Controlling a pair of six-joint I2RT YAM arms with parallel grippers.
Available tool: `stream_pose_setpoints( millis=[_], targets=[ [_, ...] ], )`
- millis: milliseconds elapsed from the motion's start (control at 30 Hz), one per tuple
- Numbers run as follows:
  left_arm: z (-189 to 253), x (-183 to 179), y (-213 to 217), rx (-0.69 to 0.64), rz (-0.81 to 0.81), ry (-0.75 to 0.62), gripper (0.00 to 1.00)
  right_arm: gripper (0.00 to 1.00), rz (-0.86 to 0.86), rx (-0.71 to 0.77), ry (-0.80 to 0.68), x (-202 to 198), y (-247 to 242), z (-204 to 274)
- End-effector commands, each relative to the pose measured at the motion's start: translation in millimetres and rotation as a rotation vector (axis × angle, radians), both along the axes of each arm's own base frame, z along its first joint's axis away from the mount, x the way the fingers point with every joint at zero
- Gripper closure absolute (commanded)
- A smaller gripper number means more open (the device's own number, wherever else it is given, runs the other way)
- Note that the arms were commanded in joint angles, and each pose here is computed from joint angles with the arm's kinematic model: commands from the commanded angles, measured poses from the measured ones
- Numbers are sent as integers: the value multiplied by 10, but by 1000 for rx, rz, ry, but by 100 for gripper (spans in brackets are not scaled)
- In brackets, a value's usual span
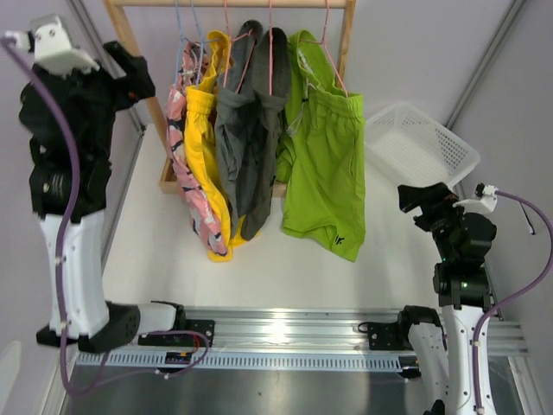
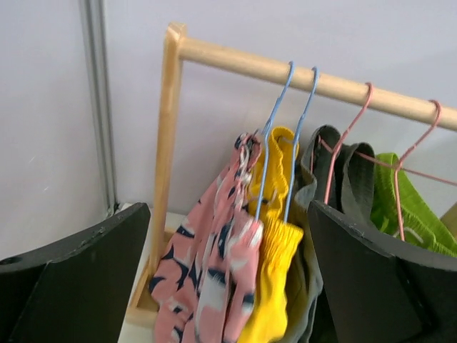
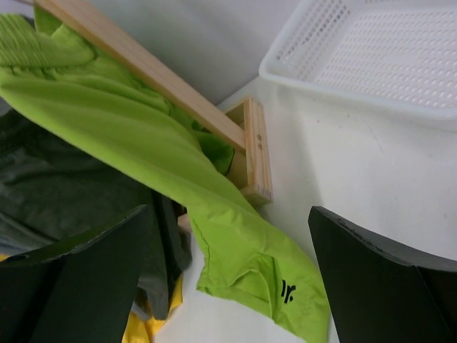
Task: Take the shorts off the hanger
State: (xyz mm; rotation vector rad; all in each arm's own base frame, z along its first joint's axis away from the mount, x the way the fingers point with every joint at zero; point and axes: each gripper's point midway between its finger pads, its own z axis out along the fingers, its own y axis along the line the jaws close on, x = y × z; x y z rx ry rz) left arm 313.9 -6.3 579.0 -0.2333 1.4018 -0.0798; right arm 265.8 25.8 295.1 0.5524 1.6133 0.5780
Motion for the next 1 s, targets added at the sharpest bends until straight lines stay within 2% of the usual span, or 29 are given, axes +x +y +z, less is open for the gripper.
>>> stream_pose_setpoints(
  millis=[0,33,67,167,300,567,967],
  targets=[
    [-9,432,-95,22,-32,57,0,1,95,-39,4,-133,176,-18],
    [121,466,-120,15,-47,30,1,0,94,-45,8,-155,180,-35],
    [-79,786,-198,17,-74,91,1,1,95,-53,12,-193,186,-57],
    [-39,1001,-306,15,-121,72,1,1,92,-77,15,-246,188,-121],
    [-220,1351,-376,4,-138,92,2,0,107,-87,20,-251,221,-162],
    [-456,1663,-383,3,-122,132,7,1,128,-106,0,-263,263,-75],
    [-1002,2052,-434,0,-123,250,21,1,109,-122,14,-248,224,-122]
  ],
)
